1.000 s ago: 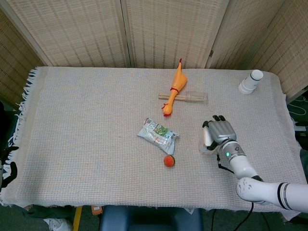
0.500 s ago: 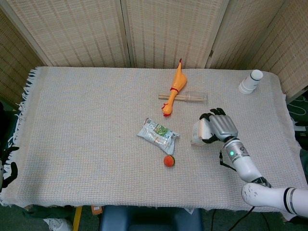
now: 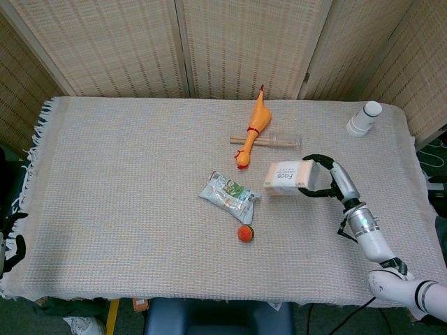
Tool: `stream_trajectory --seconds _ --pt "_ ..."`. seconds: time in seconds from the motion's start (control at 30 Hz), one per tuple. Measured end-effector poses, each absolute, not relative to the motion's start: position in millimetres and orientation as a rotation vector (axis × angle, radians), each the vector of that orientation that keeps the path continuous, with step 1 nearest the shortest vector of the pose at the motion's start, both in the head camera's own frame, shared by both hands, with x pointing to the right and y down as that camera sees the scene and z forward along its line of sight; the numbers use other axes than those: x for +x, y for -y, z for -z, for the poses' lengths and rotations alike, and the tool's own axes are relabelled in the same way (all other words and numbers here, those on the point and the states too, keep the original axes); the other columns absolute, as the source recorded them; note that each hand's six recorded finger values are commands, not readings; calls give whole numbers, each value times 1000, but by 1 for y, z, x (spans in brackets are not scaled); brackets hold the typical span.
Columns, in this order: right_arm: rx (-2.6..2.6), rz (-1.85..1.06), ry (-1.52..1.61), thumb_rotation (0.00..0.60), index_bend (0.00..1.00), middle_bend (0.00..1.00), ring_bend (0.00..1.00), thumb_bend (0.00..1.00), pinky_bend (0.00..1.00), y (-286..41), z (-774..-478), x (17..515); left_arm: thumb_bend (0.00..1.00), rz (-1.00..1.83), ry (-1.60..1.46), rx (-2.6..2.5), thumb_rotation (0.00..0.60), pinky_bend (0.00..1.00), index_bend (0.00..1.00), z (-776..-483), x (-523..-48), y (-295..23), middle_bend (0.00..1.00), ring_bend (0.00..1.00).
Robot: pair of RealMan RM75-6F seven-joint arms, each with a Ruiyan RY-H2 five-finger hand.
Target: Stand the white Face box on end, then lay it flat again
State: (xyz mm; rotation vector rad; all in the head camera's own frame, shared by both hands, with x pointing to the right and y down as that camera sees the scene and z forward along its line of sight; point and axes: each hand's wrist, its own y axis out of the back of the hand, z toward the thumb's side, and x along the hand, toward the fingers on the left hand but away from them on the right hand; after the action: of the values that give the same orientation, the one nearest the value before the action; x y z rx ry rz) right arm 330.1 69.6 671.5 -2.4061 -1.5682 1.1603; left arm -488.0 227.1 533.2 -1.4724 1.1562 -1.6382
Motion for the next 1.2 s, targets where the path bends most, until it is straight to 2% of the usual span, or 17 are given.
stream_trajectory --seconds 0.27,0.47,0.87,1.2 --pt "-2524 -1132 1546 600 365 415 318 379 0 -75 -717 355 622 1647 -1161 -1459 600 83 273 -533 -491 -227 0 0" --pt "-2597 -1177 1447 600 365 415 318 394 0 -77 -737 352 622 1649 -1155 -1458 600 83 273 -534 -490 -226 0 0" --pt "-2593 -1217 1311 600 368 414 314 401 0 -74 -741 353 622 1665 -1145 -1454 600 83 273 -538 -491 -227 0 0" --pt "-2488 -1228 1135 600 359 414 300 403 0 -84 -732 354 622 1672 -1139 -1460 600 83 273 -539 -490 -227 0 0"
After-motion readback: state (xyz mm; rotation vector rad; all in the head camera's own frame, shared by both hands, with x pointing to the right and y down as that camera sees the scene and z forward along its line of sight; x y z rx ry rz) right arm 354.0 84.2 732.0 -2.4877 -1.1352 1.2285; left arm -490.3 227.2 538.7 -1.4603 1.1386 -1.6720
